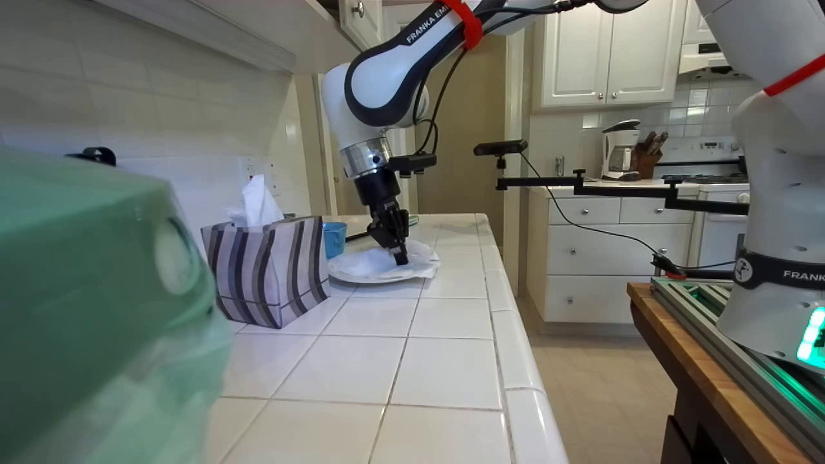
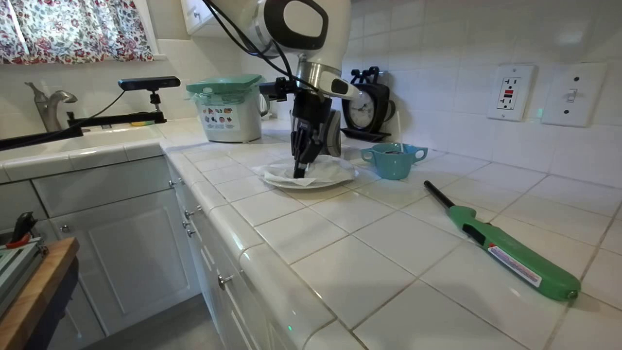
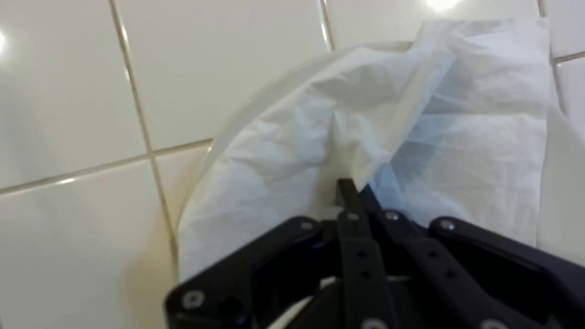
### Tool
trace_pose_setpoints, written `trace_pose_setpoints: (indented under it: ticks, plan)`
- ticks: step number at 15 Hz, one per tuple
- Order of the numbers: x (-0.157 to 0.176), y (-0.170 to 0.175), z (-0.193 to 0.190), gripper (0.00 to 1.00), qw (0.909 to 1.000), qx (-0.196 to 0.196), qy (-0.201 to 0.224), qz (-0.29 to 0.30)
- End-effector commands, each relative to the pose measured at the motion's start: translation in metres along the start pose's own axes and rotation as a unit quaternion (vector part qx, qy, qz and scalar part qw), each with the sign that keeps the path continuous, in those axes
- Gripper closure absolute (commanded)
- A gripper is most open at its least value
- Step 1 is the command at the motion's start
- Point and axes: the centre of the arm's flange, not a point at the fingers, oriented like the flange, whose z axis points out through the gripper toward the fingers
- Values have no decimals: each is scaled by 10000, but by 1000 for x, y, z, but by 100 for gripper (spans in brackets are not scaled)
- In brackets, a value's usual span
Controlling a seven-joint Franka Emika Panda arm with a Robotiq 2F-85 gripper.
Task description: Wipe the plate using the tissue
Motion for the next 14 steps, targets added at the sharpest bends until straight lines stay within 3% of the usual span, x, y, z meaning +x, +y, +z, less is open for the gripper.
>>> trace_pose_setpoints:
  ticks: [1, 9, 14]
  plan:
    - [3, 8, 2, 100, 10000, 30, 21, 35]
    - [40, 17, -5, 100, 9976, -63, 670, 152]
    - [53, -2, -12, 100, 9951, 14, 992, -31]
